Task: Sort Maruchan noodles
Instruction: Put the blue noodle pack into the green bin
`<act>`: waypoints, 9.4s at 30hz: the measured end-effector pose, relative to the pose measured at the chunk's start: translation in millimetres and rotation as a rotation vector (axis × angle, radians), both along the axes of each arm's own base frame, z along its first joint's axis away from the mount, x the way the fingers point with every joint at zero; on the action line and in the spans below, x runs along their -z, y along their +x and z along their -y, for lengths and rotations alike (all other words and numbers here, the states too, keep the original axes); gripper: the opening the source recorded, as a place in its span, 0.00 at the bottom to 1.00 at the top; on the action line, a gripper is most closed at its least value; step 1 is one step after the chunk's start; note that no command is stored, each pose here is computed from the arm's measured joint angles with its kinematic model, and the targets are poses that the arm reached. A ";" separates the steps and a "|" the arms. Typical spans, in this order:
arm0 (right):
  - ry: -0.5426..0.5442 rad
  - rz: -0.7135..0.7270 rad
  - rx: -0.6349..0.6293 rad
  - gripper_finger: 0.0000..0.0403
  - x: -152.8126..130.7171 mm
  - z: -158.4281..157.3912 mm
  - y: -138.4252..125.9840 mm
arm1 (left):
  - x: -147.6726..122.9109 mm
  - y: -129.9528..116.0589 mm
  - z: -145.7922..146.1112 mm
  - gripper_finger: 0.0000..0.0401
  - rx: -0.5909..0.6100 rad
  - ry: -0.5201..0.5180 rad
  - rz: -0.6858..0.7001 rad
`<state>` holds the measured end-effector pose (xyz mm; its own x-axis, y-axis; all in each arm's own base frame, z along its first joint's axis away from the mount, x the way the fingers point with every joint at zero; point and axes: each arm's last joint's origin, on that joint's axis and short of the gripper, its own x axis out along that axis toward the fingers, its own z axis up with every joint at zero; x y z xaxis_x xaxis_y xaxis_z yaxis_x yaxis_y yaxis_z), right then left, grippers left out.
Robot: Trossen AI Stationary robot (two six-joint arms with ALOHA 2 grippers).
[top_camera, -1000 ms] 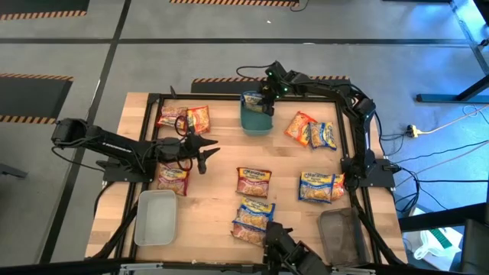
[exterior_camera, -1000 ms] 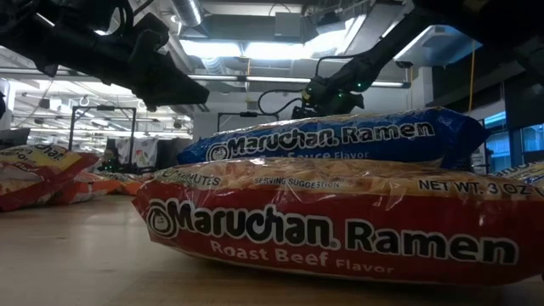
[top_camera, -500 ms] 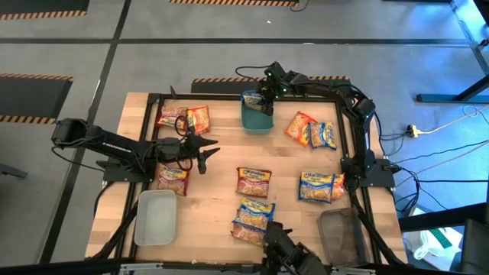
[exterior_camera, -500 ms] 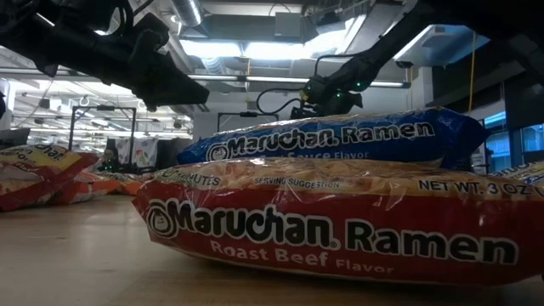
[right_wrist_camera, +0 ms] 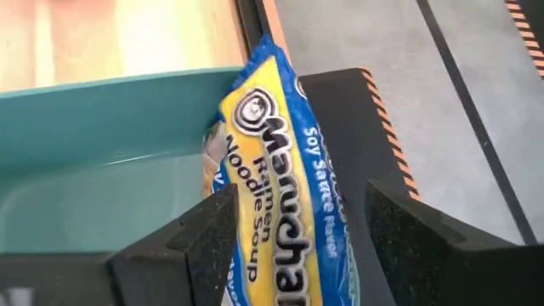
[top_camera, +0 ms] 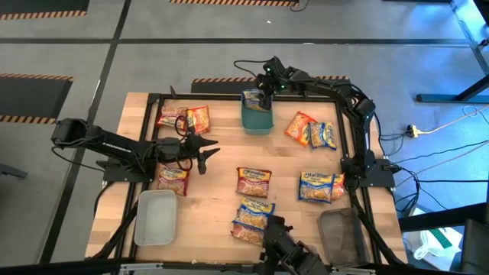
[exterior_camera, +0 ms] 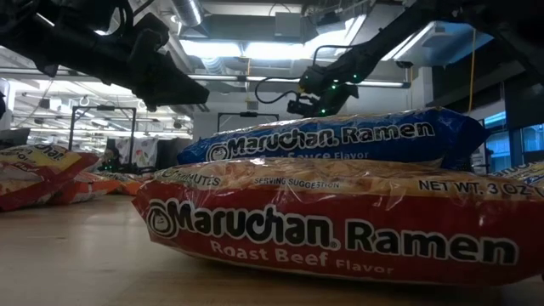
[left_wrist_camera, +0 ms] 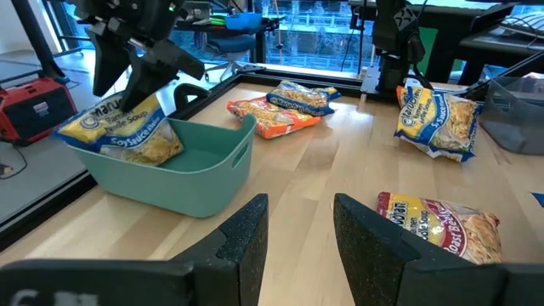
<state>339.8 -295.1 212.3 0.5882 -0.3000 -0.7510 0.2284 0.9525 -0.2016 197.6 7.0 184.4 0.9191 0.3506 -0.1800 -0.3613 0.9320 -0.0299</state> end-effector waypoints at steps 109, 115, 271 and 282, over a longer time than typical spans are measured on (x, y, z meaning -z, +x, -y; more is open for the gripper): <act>0.736 0.332 -0.170 0.59 39.2 -391.5 -55.6 | 36.5 85.3 94.1 0.32 0.423 -0.134 -0.242; 0.726 0.248 -0.153 0.59 51.9 -398.3 -34.6 | 37.3 83.5 97.9 0.32 0.416 -0.124 -0.250; 0.836 0.318 0.267 0.70 107.7 -419.2 -28.4 | 73.3 118.6 200.0 0.32 0.264 0.019 -0.513; 0.867 0.347 0.233 0.39 105.8 -421.4 -25.7 | 73.2 120.1 200.8 0.32 0.281 0.039 -0.495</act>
